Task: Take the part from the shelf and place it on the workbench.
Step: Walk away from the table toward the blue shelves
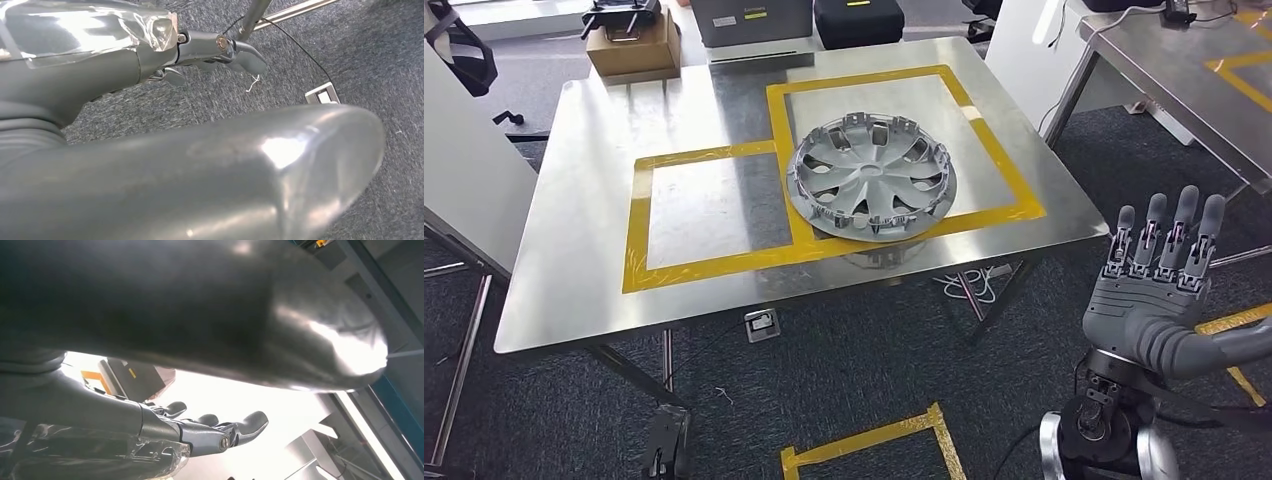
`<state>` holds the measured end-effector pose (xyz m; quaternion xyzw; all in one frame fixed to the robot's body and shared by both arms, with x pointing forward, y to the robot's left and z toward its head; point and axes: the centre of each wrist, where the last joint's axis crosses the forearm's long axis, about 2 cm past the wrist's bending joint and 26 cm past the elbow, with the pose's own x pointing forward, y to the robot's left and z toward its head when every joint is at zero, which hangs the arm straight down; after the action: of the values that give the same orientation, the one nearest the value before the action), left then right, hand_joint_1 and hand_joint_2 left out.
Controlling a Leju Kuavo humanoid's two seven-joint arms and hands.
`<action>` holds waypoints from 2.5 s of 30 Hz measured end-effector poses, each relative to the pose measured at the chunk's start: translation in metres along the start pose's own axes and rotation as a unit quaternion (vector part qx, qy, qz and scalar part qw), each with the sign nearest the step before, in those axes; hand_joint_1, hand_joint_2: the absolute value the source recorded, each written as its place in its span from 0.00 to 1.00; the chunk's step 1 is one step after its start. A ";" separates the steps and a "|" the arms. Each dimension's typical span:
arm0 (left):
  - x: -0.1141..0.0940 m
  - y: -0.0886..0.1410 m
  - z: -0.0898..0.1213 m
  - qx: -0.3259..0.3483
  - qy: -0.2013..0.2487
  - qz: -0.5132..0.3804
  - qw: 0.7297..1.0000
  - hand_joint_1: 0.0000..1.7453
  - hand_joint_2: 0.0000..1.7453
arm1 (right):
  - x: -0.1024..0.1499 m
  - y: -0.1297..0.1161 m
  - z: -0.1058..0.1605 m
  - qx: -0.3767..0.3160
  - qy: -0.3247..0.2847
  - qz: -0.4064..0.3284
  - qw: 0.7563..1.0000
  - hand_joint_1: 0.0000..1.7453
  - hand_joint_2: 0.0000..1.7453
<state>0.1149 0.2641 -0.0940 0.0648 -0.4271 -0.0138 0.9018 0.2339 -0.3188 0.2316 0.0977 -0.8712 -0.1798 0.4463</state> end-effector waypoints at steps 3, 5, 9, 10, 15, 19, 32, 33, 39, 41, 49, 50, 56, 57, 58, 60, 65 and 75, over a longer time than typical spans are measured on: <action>0.000 0.000 0.000 -0.001 0.000 0.000 1.000 0.00 0.00 | 0.000 0.000 0.000 0.000 0.000 0.000 1.000 0.00 0.00; 0.000 -0.001 0.000 -0.002 0.001 -0.001 1.000 0.00 0.00 | 0.001 0.000 0.001 -0.001 0.002 -0.001 1.000 0.00 0.00; 0.000 0.001 0.000 -0.003 0.003 -0.003 1.000 0.00 0.00 | 0.002 0.000 0.002 -0.002 0.002 -0.003 1.000 0.00 0.00; 0.000 0.001 0.000 -0.005 0.003 -0.004 1.000 0.00 0.00 | 0.003 0.000 0.003 -0.003 0.002 -0.003 1.000 0.00 0.00; 0.000 0.000 0.000 -0.011 0.008 -0.006 1.000 0.00 0.00 | 0.005 -0.003 0.007 -0.008 0.007 -0.001 1.000 0.00 0.00; 0.002 0.001 -0.002 -0.011 0.007 -0.007 1.000 0.00 0.00 | 0.006 -0.004 0.007 -0.006 0.005 -0.001 1.000 0.00 0.00; 0.003 -0.003 -0.001 -0.016 0.008 -0.004 1.000 0.00 0.00 | 0.010 -0.006 0.006 -0.009 0.001 0.002 1.000 0.00 0.00; 0.003 -0.004 -0.001 -0.017 0.008 -0.004 1.000 0.00 0.00 | 0.010 -0.006 0.006 -0.010 0.000 0.003 1.000 0.00 0.00; 0.001 -0.004 0.000 -0.018 0.012 -0.003 1.000 0.00 0.00 | 0.011 -0.006 0.004 -0.012 -0.006 0.003 1.000 0.00 0.00; 0.001 -0.004 0.000 -0.018 0.012 -0.003 1.000 0.00 0.00 | 0.011 -0.006 0.004 -0.013 -0.006 0.002 1.000 0.00 0.00; 0.003 -0.003 -0.001 -0.021 0.010 0.000 1.000 0.00 0.00 | 0.011 -0.006 0.004 -0.011 -0.006 0.007 1.000 0.00 0.00; 0.003 -0.003 -0.002 -0.021 0.010 0.000 1.000 0.00 0.00 | 0.011 -0.006 0.004 -0.010 -0.006 0.007 1.000 0.00 0.00; 0.003 -0.003 -0.002 -0.021 0.010 0.001 1.000 0.00 0.00 | 0.011 -0.007 0.007 -0.004 -0.002 0.009 1.000 0.00 0.00; 0.003 -0.003 -0.002 -0.021 0.010 0.001 1.000 0.00 0.00 | 0.011 -0.008 0.008 -0.004 -0.001 0.010 1.000 0.00 0.00; 0.003 -0.004 -0.002 -0.021 0.010 0.001 1.000 0.00 0.00 | 0.011 -0.008 0.008 -0.004 0.000 0.010 1.000 0.00 0.00; 0.003 -0.004 -0.001 -0.021 0.011 0.002 1.000 0.00 0.00 | 0.011 -0.009 0.009 -0.004 0.001 0.011 1.000 0.00 0.00; 0.002 -0.004 -0.001 -0.021 0.011 0.002 1.000 0.00 0.00 | 0.012 -0.009 0.008 -0.002 0.000 0.011 1.000 0.00 0.00; -0.001 -0.005 0.002 -0.025 0.016 0.004 1.000 0.00 0.00 | 0.011 -0.008 0.005 0.004 0.000 0.009 1.000 0.00 0.00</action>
<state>0.1133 0.2592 -0.0943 0.0410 -0.4126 -0.0194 0.9098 0.2237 -0.3285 0.2340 0.0914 -0.8728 -0.1716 0.4477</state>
